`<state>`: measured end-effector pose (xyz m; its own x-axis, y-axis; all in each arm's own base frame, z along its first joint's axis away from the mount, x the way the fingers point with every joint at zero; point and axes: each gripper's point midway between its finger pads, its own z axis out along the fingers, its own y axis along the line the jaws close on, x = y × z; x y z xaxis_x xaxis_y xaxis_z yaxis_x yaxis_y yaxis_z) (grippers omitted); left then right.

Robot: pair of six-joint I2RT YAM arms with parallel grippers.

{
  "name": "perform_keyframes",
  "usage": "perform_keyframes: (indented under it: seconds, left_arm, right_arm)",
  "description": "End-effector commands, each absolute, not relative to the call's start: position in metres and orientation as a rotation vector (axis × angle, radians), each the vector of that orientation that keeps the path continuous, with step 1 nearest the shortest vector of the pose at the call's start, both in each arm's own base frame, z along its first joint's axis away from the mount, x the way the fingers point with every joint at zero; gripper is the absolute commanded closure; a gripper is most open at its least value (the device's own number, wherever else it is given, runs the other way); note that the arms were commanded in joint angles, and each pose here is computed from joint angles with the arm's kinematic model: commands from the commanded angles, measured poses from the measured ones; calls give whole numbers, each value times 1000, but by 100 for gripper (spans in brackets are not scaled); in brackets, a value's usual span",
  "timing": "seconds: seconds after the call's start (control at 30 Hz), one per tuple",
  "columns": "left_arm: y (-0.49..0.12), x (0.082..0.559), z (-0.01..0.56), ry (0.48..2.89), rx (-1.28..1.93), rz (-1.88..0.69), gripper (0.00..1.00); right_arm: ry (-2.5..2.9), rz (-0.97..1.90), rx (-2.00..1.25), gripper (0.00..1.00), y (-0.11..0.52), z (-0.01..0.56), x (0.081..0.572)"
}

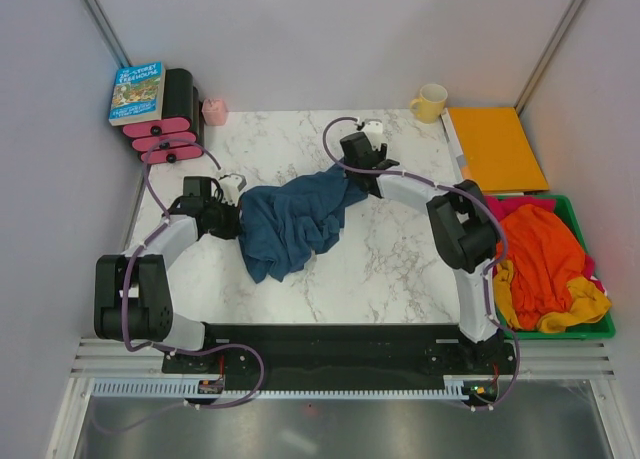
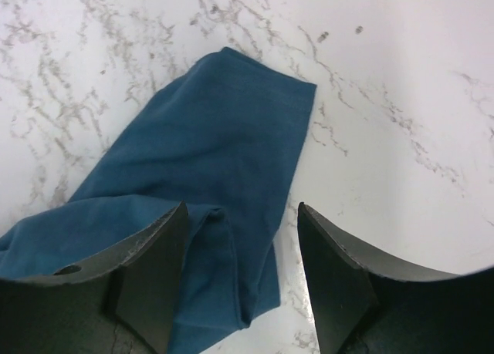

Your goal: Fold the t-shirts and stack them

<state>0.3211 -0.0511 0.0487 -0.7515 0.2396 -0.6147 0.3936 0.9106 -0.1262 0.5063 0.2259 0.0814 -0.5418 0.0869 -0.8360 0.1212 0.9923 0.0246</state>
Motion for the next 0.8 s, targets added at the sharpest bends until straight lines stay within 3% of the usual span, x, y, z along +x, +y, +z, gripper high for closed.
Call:
perform_keyframes:
  seconds: [0.0,0.43,0.63,0.73,0.77]
  left_arm:
    - [-50,328,61,2407,490,-309,98]
    - [-50,333,57,2433,467,-316,98]
    - [-50,333,57,2439,457,-322,98]
    - [-51,334,58,2438,455,-326,98]
    - [-51,334,58,2439,451,-325,98]
  right_arm:
    - [2122,-37,256,33,200,88,525]
    - [2227,-26,271,34,183,49,586]
    - [2297,-23,287,39,181,22,578]
    - [2324,-44,295,46,177,11,570]
    - [2330,-51,302,61,175,8,569]
